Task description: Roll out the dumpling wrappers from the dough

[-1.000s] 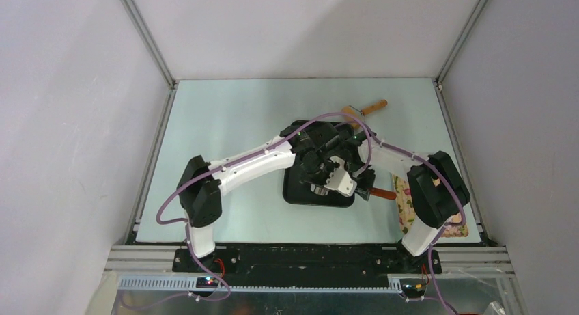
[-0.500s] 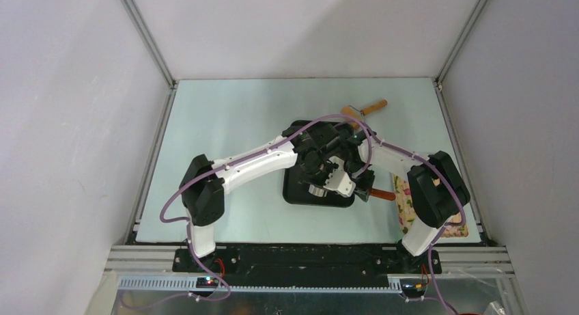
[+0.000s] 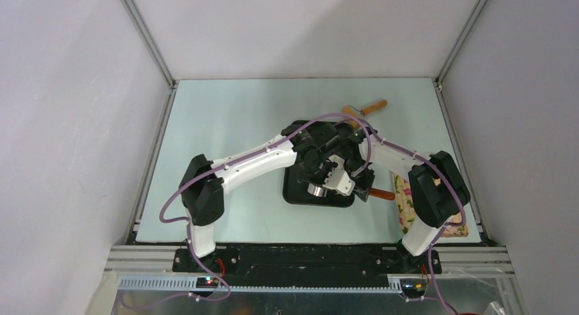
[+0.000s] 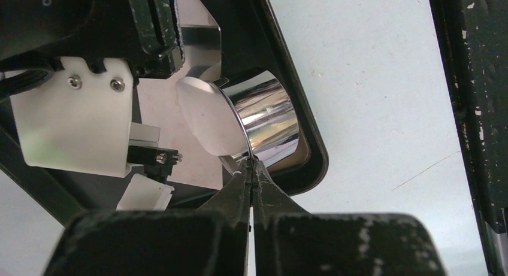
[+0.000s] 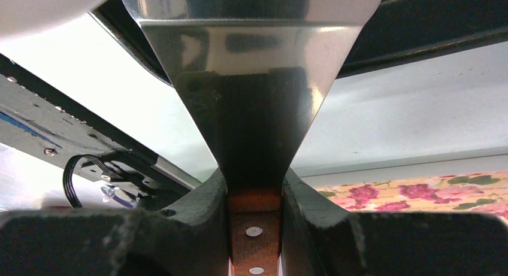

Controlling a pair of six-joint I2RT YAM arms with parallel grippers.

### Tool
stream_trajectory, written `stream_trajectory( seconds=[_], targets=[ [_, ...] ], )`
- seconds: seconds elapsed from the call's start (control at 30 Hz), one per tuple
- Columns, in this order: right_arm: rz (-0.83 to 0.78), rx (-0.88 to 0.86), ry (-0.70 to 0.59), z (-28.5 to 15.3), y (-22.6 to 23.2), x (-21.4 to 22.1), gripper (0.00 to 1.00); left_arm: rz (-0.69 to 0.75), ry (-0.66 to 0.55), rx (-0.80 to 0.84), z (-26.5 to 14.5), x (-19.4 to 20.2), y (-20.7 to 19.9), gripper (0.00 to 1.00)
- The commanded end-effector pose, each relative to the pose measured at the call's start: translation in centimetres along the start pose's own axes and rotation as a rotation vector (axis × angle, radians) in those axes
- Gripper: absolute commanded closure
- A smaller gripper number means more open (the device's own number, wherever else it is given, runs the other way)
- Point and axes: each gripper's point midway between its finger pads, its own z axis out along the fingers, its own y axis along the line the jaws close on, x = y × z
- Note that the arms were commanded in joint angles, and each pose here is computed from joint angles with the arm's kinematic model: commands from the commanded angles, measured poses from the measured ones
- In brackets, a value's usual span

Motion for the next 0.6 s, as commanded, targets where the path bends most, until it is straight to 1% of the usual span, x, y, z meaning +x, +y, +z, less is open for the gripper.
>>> stream_trajectory(
  seconds=[0.0, 0.07, 0.17, 0.23, 0.33, 0.57],
  targets=[
    [-0.018, -0.017, -0.046, -1.5, 0.3, -0.8, 1.0, 0.006, -0.034, -0.069, -2.1, -0.8, 1.6, 1.0],
    [-0.024, -0.038, -0.048, -1.6, 0.6, -0.7, 1.0, 0.005, -0.034, -0.073, -2.2, -0.8, 1.7, 1.0],
    [-0.02, -0.088, -0.086, -2.2, 1.3, -1.1, 1.0, 0.003, -0.02, -0.077, -2.3, -0.5, 1.7, 1.0],
    [-0.014, -0.074, -0.092, -2.4, 1.0, -1.1, 1.0, 0.004, -0.014, -0.049, -1.7, 0.0, 0.8, 1.0],
    [-0.001, -0.045, -0.078, -2.5, 0.2, -0.7, 1.0, -0.002, 0.0, -0.038, -1.3, 0.4, 0.5, 1.0],
    [0.001, -0.01, -0.078, -2.3, -0.3, -1.1, 1.0, -0.013, -0.021, -0.033, -1.5, 0.1, 0.3, 1.0]
  ],
)
